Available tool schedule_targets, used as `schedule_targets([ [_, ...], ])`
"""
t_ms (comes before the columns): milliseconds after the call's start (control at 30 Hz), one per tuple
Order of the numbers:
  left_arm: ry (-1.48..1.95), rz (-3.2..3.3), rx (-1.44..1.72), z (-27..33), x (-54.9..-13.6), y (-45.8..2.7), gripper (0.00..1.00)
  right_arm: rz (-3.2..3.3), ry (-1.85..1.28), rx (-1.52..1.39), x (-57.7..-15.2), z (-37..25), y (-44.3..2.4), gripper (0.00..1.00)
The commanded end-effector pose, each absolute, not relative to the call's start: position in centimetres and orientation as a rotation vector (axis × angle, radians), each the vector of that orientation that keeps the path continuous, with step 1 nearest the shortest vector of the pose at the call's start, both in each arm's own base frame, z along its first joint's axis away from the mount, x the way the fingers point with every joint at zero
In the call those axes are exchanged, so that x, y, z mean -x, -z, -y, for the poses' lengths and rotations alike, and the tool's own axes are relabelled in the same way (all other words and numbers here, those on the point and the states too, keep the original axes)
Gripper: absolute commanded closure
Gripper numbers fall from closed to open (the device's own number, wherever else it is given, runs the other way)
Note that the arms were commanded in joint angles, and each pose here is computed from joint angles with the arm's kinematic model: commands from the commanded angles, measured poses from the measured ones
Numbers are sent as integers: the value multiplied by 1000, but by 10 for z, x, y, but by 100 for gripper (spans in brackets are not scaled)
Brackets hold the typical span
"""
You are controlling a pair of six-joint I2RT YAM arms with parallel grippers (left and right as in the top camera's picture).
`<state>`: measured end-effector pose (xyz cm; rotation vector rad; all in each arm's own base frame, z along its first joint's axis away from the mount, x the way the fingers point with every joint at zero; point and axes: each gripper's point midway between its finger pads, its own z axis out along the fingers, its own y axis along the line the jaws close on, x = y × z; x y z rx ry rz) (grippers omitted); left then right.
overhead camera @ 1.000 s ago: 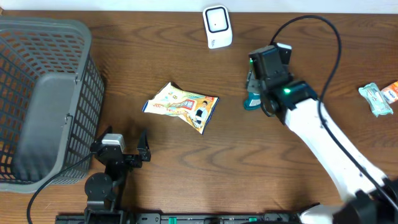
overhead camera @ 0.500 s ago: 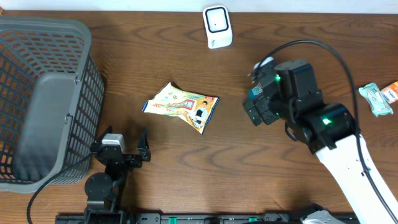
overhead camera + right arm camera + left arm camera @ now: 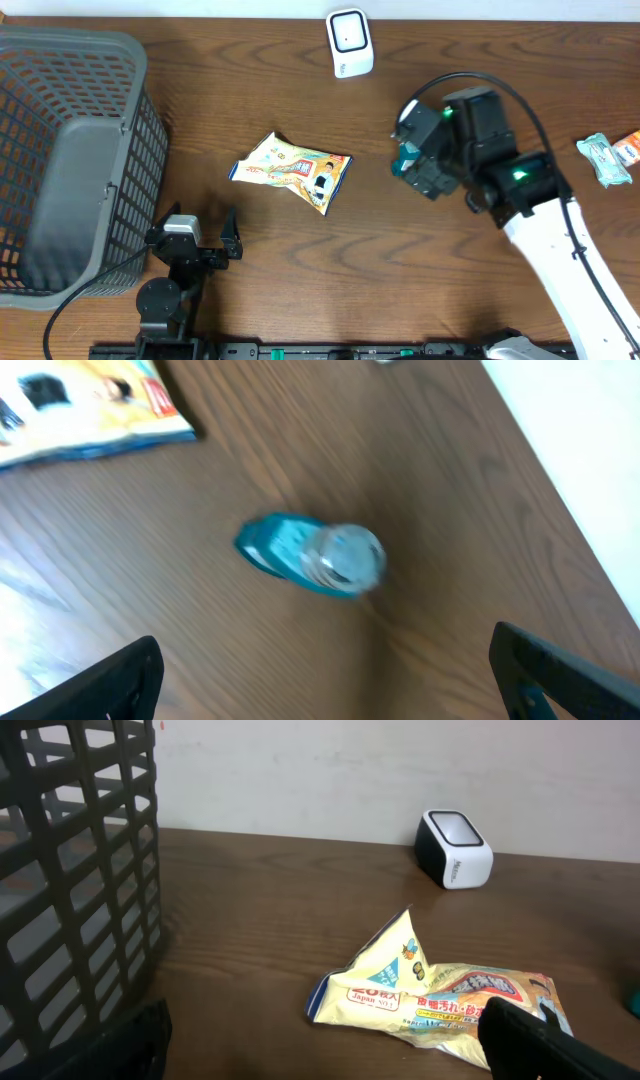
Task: Scan the item barcode
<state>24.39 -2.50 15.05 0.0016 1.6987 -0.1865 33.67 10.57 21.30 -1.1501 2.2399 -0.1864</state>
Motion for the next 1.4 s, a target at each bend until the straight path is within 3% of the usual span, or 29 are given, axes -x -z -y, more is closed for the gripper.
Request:
schedule_targets([
  [0,187,-1741,-21,27,-243,-134,2,-2221,75,1222,-348,-93,-199,1],
  [167,187,-1741,-21,27,-243,-134,2,-2123,-183,1260,-356,-95,-193,1],
  [433,187,-1741,-21,27,-243,-134,2,-2078,-325,1377,-373,-92,-148,1],
  [967,187,-1741,-21,27,-243,-134,2,-2024,-355,1439,-398,-99,-109,1],
  [1067,187,-1741,-21,27,-243,-134,2,-2037,-379,1443,-397,-100,-101,11],
  [1200,187,-1741,-21,27,-243,-134,2,-2045,-391,1447,-396,-102,-98,54],
  [1233,187,-1741,-21,27,-243,-134,2,-2043,-391,1446,-396,-102,-99,60],
  [1367,187,-1741,-21,27,-243,-134,2,-2063,-405,1413,-396,-103,-100,70],
])
